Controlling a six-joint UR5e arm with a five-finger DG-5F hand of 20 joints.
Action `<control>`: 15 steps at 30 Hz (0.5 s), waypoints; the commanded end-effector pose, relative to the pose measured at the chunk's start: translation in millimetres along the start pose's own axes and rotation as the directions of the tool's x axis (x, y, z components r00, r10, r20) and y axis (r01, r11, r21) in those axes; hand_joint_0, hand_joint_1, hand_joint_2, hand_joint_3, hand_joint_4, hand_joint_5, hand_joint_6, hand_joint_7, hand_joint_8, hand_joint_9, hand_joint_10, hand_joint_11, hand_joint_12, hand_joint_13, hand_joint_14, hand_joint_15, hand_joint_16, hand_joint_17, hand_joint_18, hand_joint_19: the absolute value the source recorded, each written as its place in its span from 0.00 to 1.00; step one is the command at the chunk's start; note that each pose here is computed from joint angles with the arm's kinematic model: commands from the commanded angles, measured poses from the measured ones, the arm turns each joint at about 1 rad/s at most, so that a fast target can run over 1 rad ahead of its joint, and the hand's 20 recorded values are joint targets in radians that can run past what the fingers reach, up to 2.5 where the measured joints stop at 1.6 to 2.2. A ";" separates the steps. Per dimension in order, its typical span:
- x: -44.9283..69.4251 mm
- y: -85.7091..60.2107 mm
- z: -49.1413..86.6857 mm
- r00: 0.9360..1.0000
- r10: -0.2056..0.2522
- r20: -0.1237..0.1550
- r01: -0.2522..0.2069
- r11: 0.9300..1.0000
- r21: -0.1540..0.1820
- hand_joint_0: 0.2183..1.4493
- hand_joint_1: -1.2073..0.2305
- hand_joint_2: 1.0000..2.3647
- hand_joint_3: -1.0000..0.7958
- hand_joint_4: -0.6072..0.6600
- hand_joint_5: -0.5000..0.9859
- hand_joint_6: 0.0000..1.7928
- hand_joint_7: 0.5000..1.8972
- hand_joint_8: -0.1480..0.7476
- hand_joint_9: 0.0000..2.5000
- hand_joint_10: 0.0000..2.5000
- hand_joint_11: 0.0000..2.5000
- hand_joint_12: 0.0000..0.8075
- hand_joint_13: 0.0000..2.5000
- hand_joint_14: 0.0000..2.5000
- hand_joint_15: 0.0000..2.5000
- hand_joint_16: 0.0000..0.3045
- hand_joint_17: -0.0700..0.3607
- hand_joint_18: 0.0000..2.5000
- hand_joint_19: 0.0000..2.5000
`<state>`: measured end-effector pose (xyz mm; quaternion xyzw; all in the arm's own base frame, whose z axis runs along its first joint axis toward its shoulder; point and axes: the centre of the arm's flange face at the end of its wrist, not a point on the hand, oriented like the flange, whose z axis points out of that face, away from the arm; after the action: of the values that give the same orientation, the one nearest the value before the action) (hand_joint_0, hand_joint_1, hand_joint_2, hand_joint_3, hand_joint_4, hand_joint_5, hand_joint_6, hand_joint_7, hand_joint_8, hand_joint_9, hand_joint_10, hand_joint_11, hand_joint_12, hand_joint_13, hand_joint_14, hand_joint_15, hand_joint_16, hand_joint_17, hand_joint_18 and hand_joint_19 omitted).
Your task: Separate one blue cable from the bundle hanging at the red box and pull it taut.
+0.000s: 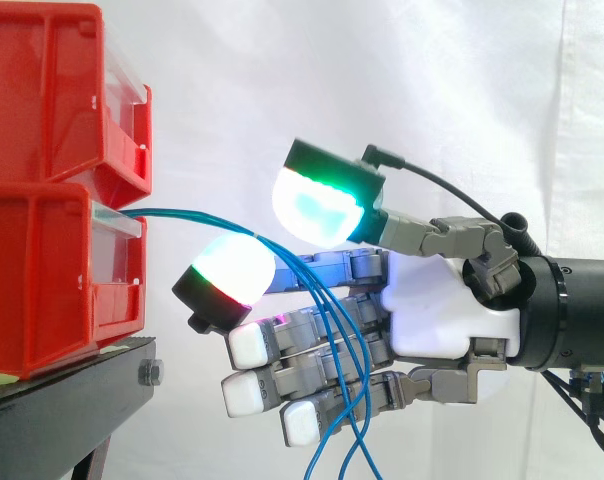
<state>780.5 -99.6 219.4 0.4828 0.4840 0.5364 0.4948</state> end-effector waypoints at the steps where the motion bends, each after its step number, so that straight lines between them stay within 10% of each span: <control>1: -0.6 -1.2 -0.8 1.000 -0.001 0.002 0.001 1.000 0.005 0.33 0.36 0.01 0.47 0.61 0.24 0.37 0.43 0.52 0.29 0.00 0.20 0.40 0.29 0.00 0.14 0.14 0.38 0.30 0.17; 15: -8.3 -4.4 -6.0 0.999 -0.045 0.026 0.044 0.998 0.048 0.27 0.54 0.00 0.28 0.61 0.24 0.39 0.38 0.51 0.29 0.01 0.20 0.39 0.28 0.00 0.14 0.13 0.38 0.29 0.18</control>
<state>776.3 -104.7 215.0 0.4882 0.4989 0.5143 0.4982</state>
